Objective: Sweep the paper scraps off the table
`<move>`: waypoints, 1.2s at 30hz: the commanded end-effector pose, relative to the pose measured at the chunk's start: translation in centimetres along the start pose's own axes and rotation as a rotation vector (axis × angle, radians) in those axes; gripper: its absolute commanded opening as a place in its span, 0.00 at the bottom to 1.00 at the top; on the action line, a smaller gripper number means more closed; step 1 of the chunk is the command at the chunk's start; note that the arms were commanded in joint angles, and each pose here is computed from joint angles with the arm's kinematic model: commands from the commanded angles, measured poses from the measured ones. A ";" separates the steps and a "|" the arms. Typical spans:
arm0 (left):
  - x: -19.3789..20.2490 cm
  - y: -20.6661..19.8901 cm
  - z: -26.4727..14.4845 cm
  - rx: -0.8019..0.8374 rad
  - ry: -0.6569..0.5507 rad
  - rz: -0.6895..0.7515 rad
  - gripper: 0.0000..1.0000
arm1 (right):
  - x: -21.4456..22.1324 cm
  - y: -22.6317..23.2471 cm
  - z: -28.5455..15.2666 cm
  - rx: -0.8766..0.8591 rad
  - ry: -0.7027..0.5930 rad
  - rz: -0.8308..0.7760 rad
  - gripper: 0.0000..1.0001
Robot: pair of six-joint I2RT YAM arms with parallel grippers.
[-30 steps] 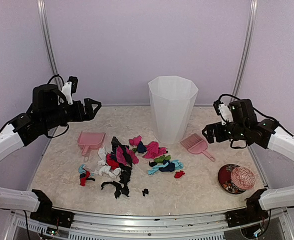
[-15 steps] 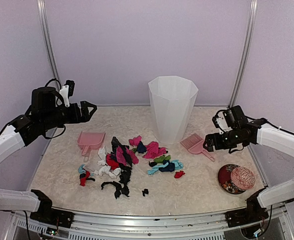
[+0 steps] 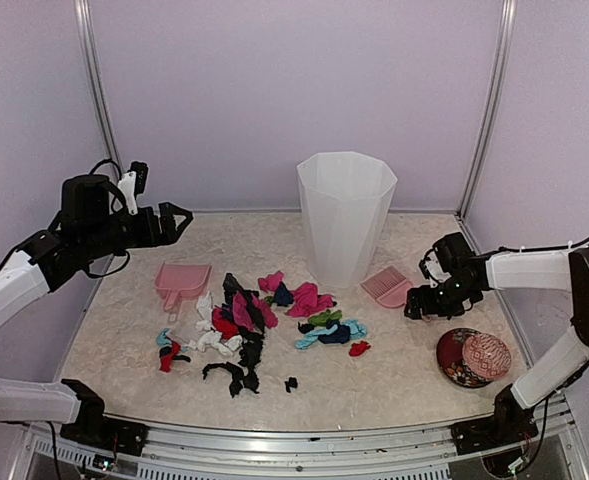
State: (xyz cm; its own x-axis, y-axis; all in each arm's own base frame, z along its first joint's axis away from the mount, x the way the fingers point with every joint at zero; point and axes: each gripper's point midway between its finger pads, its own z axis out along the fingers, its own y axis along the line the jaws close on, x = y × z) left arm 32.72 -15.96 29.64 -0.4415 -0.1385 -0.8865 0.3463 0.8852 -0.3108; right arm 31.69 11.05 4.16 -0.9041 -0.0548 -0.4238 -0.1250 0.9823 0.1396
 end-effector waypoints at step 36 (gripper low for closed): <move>-0.6 1.0 -0.4 0.026 -0.019 -0.066 0.99 | 4.3 2.5 3.0 0.097 0.112 -0.102 0.35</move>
State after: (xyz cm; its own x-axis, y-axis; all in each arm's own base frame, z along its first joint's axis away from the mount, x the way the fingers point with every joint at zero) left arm 32.92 -14.99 29.73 -0.4620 -0.1935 -0.8655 0.3340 0.8661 -0.3719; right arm 31.50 14.57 1.87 -0.8938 -0.1581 -0.4196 -0.1861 0.9822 0.0264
